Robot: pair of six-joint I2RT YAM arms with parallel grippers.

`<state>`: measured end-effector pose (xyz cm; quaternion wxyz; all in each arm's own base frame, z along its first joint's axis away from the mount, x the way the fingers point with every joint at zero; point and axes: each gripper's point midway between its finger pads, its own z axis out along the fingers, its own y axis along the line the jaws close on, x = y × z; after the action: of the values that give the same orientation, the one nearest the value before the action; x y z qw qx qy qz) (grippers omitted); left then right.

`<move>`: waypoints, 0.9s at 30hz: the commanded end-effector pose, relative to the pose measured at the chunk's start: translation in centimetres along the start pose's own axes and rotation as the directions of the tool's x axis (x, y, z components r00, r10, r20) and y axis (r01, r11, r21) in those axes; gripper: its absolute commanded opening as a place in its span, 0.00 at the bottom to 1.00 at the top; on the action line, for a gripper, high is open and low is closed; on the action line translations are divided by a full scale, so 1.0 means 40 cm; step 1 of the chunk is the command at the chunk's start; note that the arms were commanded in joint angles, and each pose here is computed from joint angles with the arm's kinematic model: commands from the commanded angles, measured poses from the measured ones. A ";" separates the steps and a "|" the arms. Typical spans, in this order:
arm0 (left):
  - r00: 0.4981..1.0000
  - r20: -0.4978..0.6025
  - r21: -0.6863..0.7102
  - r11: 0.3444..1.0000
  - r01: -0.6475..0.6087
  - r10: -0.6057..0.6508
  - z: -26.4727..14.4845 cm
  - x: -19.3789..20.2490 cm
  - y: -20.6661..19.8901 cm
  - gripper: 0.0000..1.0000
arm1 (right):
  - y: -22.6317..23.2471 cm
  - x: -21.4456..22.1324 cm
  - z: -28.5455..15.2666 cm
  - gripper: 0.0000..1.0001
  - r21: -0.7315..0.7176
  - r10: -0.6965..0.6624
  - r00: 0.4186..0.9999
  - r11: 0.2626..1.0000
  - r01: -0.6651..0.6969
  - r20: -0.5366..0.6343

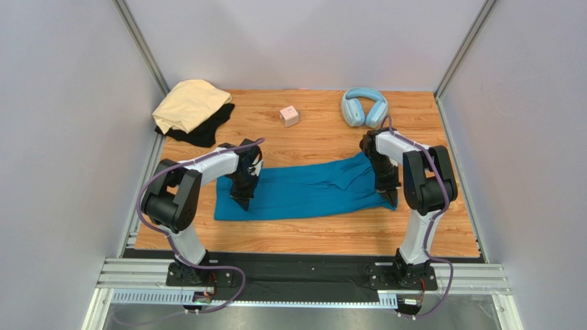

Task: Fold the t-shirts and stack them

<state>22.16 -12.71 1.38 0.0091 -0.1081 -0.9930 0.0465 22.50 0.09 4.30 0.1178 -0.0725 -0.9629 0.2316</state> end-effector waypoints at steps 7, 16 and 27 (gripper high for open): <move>1.000 0.006 0.021 1.000 -0.013 0.013 0.000 0.011 0.003 0.00 | -0.141 -0.116 -0.085 0.10 0.191 0.051 0.985 0.978 -0.083 0.165; 1.000 0.011 0.022 1.000 -0.003 0.003 -0.006 0.011 0.009 0.00 | -0.218 -0.122 -0.135 0.33 0.281 0.134 0.961 0.938 -0.201 0.242; 1.000 0.017 0.041 0.999 -0.004 0.004 -0.012 -0.008 -0.002 0.00 | 0.029 -0.108 -0.191 0.32 -0.168 0.138 0.973 0.980 -0.106 0.186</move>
<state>21.81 -12.74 1.42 0.0147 -0.0992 -0.9929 0.0632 29.66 -0.53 9.94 -0.0334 -0.1339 -0.9619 0.2361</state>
